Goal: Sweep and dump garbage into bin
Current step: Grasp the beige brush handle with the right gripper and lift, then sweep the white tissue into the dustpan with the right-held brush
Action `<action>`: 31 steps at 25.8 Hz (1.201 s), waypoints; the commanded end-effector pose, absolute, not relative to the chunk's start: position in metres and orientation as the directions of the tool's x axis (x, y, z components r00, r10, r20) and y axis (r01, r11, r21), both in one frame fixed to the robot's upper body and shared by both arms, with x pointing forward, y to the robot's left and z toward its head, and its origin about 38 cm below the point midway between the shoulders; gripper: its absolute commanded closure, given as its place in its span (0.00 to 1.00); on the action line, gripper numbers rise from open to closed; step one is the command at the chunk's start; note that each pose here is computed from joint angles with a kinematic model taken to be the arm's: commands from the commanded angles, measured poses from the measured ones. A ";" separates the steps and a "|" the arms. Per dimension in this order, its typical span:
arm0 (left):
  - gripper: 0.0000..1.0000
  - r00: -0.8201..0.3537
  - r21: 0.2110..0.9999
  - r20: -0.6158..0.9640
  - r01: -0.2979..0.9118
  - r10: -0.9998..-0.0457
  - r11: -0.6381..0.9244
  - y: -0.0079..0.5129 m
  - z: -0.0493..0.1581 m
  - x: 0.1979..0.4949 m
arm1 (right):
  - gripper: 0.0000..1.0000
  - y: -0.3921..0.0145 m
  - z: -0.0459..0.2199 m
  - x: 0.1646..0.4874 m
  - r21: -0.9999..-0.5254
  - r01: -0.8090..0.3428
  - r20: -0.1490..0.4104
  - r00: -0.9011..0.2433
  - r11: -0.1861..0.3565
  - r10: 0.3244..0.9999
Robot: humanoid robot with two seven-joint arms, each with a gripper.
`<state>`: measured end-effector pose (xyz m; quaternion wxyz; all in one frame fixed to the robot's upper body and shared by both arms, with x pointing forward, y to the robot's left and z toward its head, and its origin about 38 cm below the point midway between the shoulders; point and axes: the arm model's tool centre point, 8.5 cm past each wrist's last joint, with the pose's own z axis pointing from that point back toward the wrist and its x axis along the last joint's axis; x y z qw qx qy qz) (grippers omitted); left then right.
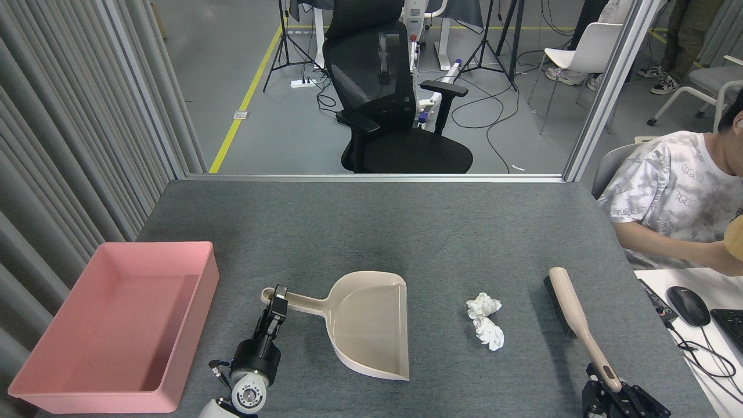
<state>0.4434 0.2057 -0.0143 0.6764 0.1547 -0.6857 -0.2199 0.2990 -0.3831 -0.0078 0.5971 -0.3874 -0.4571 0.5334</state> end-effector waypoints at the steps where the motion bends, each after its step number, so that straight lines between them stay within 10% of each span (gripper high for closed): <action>1: 0.67 -0.038 0.512 0.859 0.083 -0.510 0.855 0.206 -0.014 0.443 | 0.95 -0.378 -0.010 0.287 -0.948 -0.294 0.132 -0.017 0.121 0.991; 31: 0.67 -0.030 0.513 0.858 0.084 -0.512 0.854 0.209 -0.019 0.437 | 1.00 -0.259 -0.033 0.267 -0.914 -0.390 0.219 -0.244 0.111 0.945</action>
